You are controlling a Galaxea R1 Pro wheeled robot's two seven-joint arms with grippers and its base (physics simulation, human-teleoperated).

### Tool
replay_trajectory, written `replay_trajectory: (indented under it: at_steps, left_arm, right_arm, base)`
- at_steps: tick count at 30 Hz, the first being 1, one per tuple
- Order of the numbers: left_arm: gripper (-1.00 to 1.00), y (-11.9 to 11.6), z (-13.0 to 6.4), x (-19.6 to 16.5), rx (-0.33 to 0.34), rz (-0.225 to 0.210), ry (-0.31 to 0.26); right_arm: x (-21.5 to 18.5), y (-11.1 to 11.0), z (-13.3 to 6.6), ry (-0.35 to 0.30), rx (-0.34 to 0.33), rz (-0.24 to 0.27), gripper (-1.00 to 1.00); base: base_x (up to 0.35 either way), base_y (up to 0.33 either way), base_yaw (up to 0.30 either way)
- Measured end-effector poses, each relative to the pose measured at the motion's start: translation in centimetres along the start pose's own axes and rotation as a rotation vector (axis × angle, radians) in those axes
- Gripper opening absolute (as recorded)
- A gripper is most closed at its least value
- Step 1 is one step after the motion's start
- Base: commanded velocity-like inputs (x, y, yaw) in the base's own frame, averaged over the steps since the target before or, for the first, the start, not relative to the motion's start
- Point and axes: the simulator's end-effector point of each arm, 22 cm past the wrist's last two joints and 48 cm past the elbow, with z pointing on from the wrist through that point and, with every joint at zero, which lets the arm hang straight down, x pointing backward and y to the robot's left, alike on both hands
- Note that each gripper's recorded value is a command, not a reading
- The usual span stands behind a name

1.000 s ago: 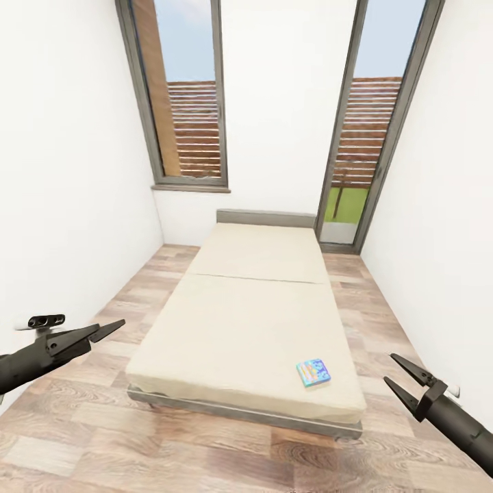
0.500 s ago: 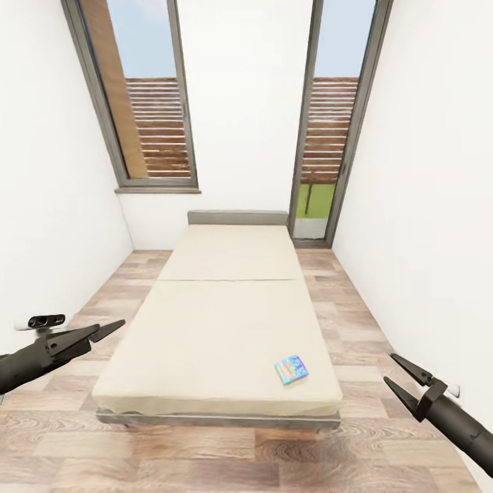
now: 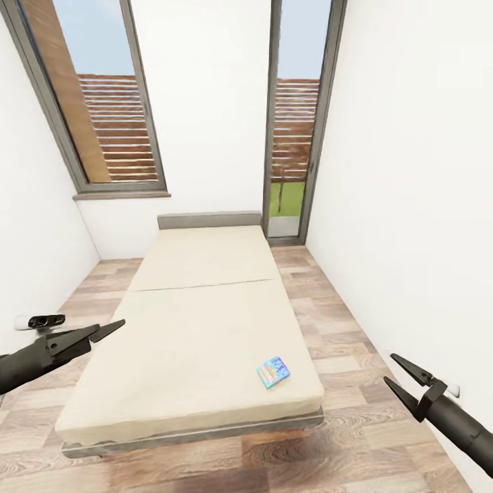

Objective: Put all the toys in the child's room - the three board games (two on the bed and one on the table), the two jigsaw puzzles on the table, and the tennis ball on the table - inside the toy box on the table in the child's room.

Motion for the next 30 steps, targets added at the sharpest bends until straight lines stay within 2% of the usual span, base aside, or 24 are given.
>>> replay_trajectory:
  at_steps: [8, 30]
  left_arm:
    - [1.00, 0.02, -0.03, -0.02, -0.001, 0.000, -0.001]
    - [1.00, 0.03, -0.01, 0.00, -0.001, 0.000, 0.000]
  right_arm:
    - [0.01, 0.03, 0.04, -0.001, -0.001, 0.000, 1.00]
    - [-0.03, 0.02, 0.04, -0.001, 0.001, -0.002, 1.00]
  base:
    - [0.113, 0.112, -0.126]
    - [0.005, 0.034, -0.003]
